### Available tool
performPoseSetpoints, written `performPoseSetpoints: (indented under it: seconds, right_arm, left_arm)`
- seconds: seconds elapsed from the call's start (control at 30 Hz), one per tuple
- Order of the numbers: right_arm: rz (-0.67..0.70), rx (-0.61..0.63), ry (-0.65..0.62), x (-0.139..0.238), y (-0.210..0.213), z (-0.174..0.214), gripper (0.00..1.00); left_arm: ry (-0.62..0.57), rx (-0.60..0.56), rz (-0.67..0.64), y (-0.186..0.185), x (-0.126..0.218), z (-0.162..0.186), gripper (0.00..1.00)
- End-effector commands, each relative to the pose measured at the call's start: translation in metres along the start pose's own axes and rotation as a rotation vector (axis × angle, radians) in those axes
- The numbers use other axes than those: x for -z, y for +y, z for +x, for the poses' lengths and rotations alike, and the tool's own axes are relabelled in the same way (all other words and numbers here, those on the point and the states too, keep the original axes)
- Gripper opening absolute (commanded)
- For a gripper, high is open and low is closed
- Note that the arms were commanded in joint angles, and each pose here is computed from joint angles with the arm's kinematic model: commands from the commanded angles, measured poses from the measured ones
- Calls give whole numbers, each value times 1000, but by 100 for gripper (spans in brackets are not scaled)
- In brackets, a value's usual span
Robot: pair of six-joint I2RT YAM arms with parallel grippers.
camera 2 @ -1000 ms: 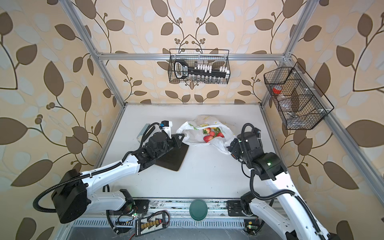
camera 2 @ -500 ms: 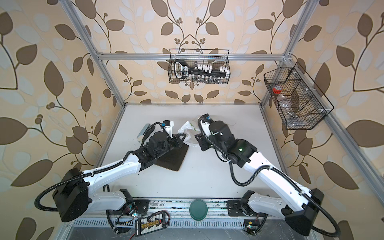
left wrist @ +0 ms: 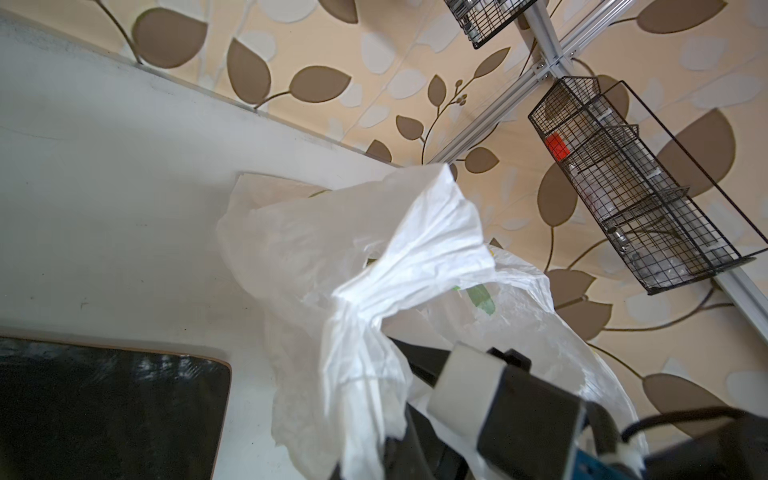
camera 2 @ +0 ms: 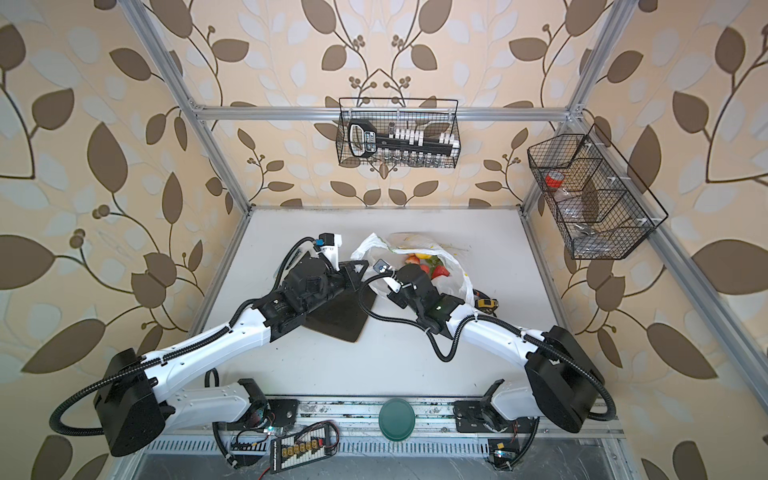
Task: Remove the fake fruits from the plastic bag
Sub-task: 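Reach the right gripper down into the bag opening toward the fruits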
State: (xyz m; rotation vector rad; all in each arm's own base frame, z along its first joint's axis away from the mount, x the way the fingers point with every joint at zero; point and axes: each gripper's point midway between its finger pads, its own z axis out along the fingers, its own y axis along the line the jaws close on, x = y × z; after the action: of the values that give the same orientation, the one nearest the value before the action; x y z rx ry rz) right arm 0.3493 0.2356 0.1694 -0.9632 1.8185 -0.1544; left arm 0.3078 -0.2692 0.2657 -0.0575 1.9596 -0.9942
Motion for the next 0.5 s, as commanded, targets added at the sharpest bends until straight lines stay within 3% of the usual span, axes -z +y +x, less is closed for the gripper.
performPoseSetpoints:
  seconds: [0.0,0.13,0.23,0.33,0.47]
  right_arm:
    - [63,125,1,-14,-12,2,24]
    - [60,155,98,-31,-12,36,24]
    - [62,91,154,-37,-14,52,28]
    - [63,-108,245,-41,-19,66,41]
    - [113,-475,385,-44,-25,91,54]
  left_arm:
    - [-64,-30,18,-15,14,-24,0]
    - [-87,-30,15,-15,22,-28,0]
    - [-83,-43,11,-14,26,-28,0]
    - [-67,-53,8,-12,31,-23,0]
    - [-37,-56,17,-8,37,-12,0]
